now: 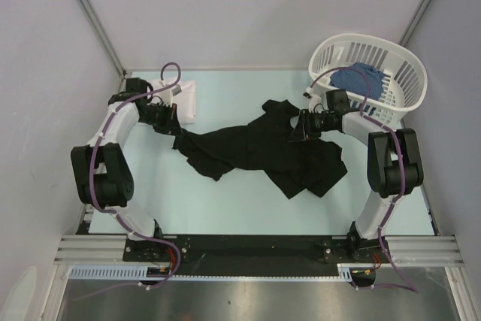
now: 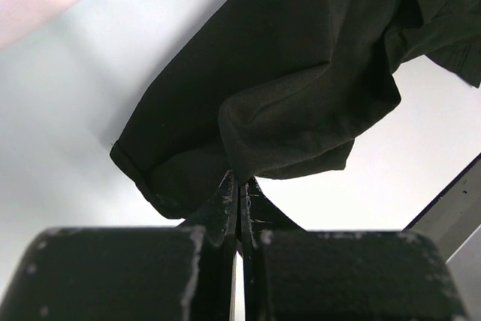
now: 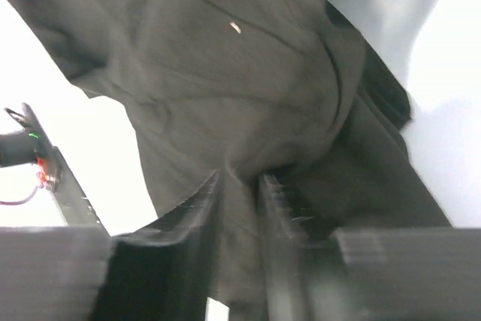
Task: Fold and stack the long sleeve shirts
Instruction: Flatten the shirt out
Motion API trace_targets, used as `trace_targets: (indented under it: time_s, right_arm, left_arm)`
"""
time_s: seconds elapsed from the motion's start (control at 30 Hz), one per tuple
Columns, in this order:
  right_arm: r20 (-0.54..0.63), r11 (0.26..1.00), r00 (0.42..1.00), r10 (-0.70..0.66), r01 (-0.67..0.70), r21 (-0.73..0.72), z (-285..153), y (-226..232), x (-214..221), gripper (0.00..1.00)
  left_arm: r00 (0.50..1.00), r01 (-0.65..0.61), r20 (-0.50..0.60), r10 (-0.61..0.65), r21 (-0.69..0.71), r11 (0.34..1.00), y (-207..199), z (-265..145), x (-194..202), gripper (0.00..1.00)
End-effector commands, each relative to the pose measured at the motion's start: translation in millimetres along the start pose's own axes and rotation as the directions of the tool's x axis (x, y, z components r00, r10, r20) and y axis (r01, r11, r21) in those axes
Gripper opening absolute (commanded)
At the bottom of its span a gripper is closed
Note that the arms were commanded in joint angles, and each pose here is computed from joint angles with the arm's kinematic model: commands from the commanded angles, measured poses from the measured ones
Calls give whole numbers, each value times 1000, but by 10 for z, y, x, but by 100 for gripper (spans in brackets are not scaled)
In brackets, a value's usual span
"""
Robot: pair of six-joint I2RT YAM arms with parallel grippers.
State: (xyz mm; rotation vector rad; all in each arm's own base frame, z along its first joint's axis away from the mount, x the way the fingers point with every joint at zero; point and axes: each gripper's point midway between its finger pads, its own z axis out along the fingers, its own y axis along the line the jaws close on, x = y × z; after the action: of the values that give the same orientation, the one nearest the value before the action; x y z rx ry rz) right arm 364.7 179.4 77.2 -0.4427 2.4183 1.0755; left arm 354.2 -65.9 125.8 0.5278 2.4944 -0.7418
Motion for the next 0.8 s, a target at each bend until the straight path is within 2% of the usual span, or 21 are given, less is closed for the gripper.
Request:
trace_targets:
  time_s: [0.0, 0.1, 0.3, 0.5, 0.6, 0.67, 0.7, 0.73, 0.77]
  right_arm:
    - [156, 989, 985, -75, 93, -115, -256, 518, -502, 21]
    - [171, 984, 978, -123, 143, -109, -349, 608, -533, 0]
    - [108, 974, 975, -196, 206, -90, -672, 696, -173, 0]
    - [49, 990, 990, -133, 135, -35, -937, 444, 272, 0]
    - [-1, 992, 993, -121, 121, -49, -883, 396, 505, 0]
    - [9, 995, 996, -87, 87, -58, -847, 392, 503, 0]
    - [9, 996, 998, -65, 65, -58, -824, 375, 504, 4]
    - [24, 997, 998, -62, 63, -54, -797, 349, 459, 17]
    - [27, 999, 999, -18, 20, -50, -778, 332, 446, 43]
  left_arm:
    - [998, -45, 40, 44, 24, 999, -54, -60, -110, 0]
    - [998, -56, 35, 56, 18, 998, -70, -86, -80, 0]
    - [997, -70, 23, 70, -5, 998, -56, -214, 54, 0]
    - [995, -93, -30, 92, -21, 995, -9, -206, 250, 0]
    - [995, -95, -46, 94, -29, 995, 35, -191, 288, 0]
    - [994, -98, -52, 97, -27, 995, 53, -177, 290, 0]
    - [994, -98, -54, 96, -26, 995, 56, -173, 293, 0]
    - [994, -97, -56, 95, -27, 995, 62, -169, 293, 0]
    - [994, -99, -57, 97, -24, 995, 61, -161, 291, 0]
